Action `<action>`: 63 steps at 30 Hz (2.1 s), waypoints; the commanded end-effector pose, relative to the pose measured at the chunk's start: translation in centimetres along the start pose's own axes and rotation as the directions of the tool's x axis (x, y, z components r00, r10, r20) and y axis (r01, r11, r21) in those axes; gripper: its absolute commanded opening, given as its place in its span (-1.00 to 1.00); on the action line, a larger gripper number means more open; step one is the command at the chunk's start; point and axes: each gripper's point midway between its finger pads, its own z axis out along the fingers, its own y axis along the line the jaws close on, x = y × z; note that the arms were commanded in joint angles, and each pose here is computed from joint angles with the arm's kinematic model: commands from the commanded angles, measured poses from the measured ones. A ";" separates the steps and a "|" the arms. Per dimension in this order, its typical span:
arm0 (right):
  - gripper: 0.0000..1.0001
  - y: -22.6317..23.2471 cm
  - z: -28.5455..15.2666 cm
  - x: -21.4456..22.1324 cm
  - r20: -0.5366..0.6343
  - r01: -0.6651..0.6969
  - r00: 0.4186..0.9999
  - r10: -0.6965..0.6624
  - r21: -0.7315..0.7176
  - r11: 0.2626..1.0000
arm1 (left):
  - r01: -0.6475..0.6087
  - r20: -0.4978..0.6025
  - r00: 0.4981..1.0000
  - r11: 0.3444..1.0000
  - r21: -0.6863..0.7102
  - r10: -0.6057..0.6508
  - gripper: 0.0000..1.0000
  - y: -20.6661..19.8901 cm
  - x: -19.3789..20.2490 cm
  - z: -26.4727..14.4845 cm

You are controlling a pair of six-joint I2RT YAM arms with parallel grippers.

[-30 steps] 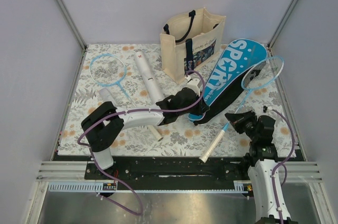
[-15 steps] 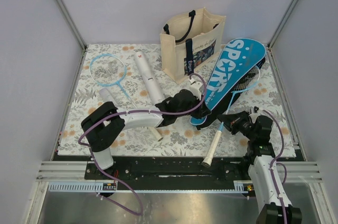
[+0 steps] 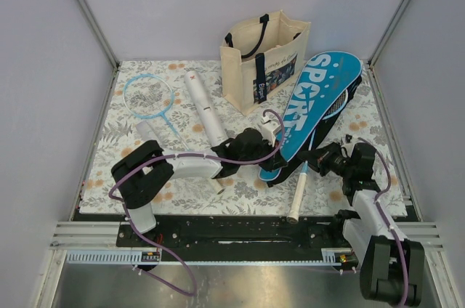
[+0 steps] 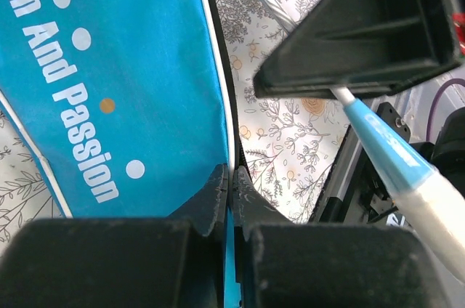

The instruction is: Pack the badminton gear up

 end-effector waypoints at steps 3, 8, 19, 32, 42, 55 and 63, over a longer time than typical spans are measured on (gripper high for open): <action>-1.00 2.1 0.7 -2.9 0.046 0.261 0.965 -0.260 -0.031 0.965 | -0.055 0.079 0.996 0.988 0.142 0.044 -1.00 -3.9 -2.6 -1.6; -1.00 1.4 1.4 -4.8 0.096 0.317 0.943 -0.318 0.025 0.948 | -0.030 0.093 0.996 0.986 0.166 0.014 -1.00 -4.8 -3.1 -2.5; -1.00 0.8 2.8 -8.9 0.230 0.254 0.935 -0.268 0.092 0.963 | -0.061 0.091 0.995 0.986 0.155 0.048 -1.00 -6.0 -1.6 -3.5; -1.00 1.2 3.3 -14.0 0.440 0.231 0.860 -0.258 0.117 0.966 | -0.021 0.101 0.995 0.990 0.138 0.007 -1.00 -6.9 0.0 -4.6; -1.00 0.9 5.0 -16.3 0.488 0.255 0.827 -0.278 0.114 0.960 | 0.008 0.114 0.993 0.990 0.144 -0.025 -1.00 -7.7 0.3 -5.1; -0.31 -1.0 9.3 -14.6 0.392 0.207 0.877 -0.279 0.217 0.954 | 0.043 0.121 0.992 0.999 -0.020 -0.040 -1.00 -3.9 1.6 -2.8; 0.22 -4.9 4.9 -12.4 0.329 0.112 0.896 -0.299 0.484 0.868 | 0.078 0.136 0.989 0.987 -0.138 -0.059 -1.00 -1.8 1.2 -1.5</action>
